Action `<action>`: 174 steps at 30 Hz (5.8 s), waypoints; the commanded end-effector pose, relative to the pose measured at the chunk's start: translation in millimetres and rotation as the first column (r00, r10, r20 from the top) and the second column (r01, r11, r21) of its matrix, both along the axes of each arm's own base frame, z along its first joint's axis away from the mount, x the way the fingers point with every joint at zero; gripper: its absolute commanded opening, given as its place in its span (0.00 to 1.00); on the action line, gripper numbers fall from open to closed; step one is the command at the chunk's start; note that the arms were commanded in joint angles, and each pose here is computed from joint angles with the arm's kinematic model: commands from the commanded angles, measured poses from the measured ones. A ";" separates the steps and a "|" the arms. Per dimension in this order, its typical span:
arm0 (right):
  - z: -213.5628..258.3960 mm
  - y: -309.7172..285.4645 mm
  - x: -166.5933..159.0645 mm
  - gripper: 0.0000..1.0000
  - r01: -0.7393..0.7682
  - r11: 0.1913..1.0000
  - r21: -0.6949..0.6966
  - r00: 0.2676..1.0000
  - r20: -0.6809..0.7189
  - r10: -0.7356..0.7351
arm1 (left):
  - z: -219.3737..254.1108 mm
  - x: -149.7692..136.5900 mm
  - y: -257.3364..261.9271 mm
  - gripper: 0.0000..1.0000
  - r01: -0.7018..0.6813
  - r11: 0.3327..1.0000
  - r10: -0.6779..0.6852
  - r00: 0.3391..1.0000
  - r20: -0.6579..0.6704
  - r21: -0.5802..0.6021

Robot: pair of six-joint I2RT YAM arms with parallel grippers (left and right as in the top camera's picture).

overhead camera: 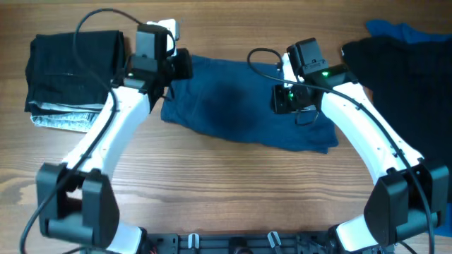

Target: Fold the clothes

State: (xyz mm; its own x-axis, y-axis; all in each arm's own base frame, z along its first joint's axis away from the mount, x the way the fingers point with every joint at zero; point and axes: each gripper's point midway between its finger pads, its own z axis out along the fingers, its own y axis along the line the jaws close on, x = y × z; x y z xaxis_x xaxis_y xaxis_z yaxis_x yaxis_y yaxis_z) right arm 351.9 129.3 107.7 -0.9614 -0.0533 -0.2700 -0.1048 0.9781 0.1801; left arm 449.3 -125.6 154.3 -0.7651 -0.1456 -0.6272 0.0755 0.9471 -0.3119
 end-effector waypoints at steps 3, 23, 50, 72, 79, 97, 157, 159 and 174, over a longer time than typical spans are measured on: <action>-7.0 -68.5 7.5 0.45 0.239 0.966 -0.103 0.970 -0.030 -0.243 | -57.5 -69.5 18.7 0.18 -0.022 0.997 0.044 0.936 -0.350 0.068; -71.2 -97.9 -58.0 0.05 0.456 0.886 0.083 0.867 -0.266 -0.421 | -59.0 -70.1 21.2 0.17 -0.027 0.997 0.052 0.935 -0.352 0.077; 1.7 -180.0 -9.3 0.99 0.616 0.786 0.055 0.785 0.031 -0.618 | -107.9 -23.6 50.8 0.66 0.022 0.976 0.040 0.961 -0.275 0.219; 1.7 -180.0 -9.3 1.00 0.616 0.786 0.054 0.786 0.031 -0.618 | -183.5 -20.0 38.7 0.79 0.161 0.972 -0.090 0.930 -0.356 0.173; 1.7 -180.0 -9.3 0.99 0.616 0.786 0.054 0.786 0.031 -0.618 | -185.1 -25.0 39.6 0.28 0.164 0.971 -0.089 0.922 -0.376 0.172; 6.3 -140.6 -11.9 0.87 0.577 0.783 0.232 0.815 -0.099 -0.571 | -72.3 -13.6 31.1 0.08 0.012 0.998 0.000 0.978 -0.206 0.061; 32.9 4.7 -56.3 0.05 0.138 0.986 0.094 0.990 -0.031 -0.136 | -183.5 -108.6 28.9 0.77 -0.044 0.984 0.160 0.623 -0.766 0.170; 40.4 -2.8 -54.9 0.06 0.159 0.982 0.104 0.987 -0.011 -0.159 | -181.6 -126.2 7.1 0.85 0.005 0.986 0.134 0.591 -0.795 0.170; 38.0 -7.2 -60.8 0.06 0.145 0.986 0.082 0.989 -0.029 -0.143 | -89.3 -49.5 1.7 1.00 0.045 0.962 0.107 0.847 -0.520 0.271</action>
